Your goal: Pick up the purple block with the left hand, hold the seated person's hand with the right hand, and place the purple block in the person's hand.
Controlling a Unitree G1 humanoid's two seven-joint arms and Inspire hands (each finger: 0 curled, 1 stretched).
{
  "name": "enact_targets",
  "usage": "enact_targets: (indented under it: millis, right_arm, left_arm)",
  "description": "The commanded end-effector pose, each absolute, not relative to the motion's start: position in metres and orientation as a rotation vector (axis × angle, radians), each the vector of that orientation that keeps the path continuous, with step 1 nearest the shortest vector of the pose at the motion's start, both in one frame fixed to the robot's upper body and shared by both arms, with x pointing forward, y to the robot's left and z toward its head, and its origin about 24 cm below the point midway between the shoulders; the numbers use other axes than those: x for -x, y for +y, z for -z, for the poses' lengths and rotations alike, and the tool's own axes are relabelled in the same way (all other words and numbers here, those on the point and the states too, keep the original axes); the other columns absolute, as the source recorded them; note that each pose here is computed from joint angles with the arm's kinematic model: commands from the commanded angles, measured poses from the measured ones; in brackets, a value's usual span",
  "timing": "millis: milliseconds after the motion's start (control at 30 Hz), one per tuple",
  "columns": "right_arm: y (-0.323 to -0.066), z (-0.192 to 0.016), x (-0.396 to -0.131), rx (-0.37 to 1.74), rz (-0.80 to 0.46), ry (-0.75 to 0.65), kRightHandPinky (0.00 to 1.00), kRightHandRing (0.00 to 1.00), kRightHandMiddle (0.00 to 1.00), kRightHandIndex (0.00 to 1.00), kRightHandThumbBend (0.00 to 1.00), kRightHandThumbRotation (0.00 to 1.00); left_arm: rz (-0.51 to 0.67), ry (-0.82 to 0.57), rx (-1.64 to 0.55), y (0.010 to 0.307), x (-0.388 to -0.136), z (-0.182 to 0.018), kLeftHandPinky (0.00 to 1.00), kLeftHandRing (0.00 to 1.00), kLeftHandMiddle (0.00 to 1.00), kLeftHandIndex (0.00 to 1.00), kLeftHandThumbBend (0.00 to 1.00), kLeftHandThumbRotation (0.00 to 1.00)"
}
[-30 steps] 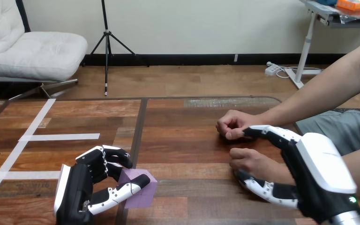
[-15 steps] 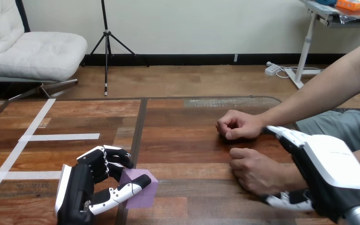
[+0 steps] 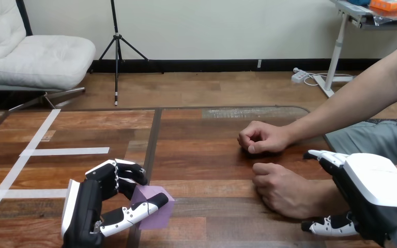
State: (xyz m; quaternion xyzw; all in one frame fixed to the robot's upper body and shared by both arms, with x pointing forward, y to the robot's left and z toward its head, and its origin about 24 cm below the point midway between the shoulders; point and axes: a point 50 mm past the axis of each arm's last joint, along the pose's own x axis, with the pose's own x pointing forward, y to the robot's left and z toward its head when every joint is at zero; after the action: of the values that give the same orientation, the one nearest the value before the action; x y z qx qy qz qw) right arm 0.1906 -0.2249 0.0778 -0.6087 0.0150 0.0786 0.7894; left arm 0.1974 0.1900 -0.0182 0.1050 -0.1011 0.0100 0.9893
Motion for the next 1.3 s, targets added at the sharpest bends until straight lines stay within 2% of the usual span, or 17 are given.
enact_targets:
  millis: [0, 900, 1267]
  right_arm:
    - [-0.220, -0.106, -0.202, 1.344, -0.122, -0.097, 0.91, 0.87, 0.87, 0.85, 0.84, 0.19]
    - [-0.210, -0.104, -0.200, 1.313, -0.139, -0.148, 0.87, 0.85, 0.85, 0.84, 0.83, 0.18]
    - [-0.207, -0.103, -0.200, 1.280, -0.143, -0.156, 0.86, 0.85, 0.85, 0.84, 0.82, 0.14]
  left_arm:
    - [-0.046, -0.314, -0.238, 0.191, -0.212, 0.001, 0.35, 0.41, 0.47, 0.49, 0.83, 0.16]
    - [-0.079, -0.330, -0.310, 0.198, -0.214, 0.000, 0.33, 0.40, 0.47, 0.50, 0.80, 0.14]
    - [-0.105, -0.332, -0.475, 0.203, -0.215, 0.000, 0.31, 0.38, 0.47, 0.50, 0.75, 0.17]
